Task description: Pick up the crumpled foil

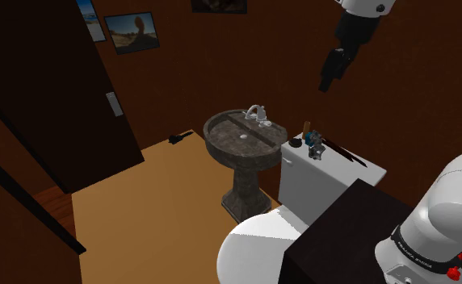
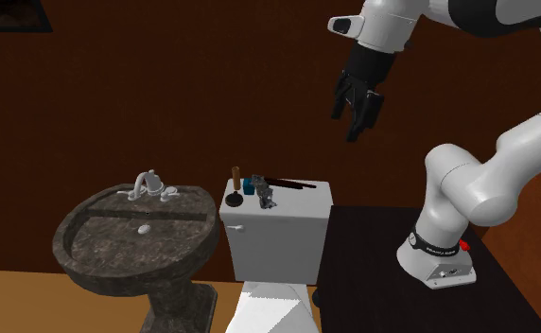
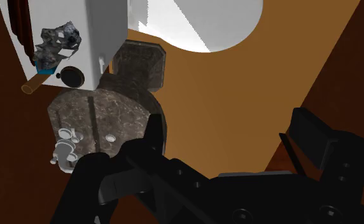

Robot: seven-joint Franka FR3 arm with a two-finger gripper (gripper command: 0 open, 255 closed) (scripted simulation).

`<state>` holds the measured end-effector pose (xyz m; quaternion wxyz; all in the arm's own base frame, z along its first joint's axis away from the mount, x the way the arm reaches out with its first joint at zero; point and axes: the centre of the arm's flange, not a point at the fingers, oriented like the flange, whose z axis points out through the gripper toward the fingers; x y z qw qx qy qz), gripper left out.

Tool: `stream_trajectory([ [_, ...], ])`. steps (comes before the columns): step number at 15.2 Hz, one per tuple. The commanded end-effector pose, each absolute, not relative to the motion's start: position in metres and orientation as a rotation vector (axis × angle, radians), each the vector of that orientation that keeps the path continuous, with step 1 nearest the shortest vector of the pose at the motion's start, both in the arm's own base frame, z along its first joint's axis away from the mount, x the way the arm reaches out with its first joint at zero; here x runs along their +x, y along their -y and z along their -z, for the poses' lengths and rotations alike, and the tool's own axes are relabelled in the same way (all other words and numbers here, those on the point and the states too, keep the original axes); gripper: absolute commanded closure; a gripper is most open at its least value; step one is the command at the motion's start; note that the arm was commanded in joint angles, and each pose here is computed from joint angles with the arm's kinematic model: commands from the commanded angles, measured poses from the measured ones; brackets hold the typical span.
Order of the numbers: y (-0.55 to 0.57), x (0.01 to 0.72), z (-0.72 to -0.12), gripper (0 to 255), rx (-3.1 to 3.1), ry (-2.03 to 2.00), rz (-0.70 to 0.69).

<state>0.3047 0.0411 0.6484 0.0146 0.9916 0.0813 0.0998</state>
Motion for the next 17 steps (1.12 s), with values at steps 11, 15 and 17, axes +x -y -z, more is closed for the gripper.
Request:
stream_trajectory([
  [11,0.050,0.352,-0.562,0,3.115,-0.191,-0.289],
  [15,0.086,0.370,-0.526,0,3.126,-0.166,-0.280],
  [17,0.104,0.378,-0.509,0,3.131,-0.154,-0.276],
])
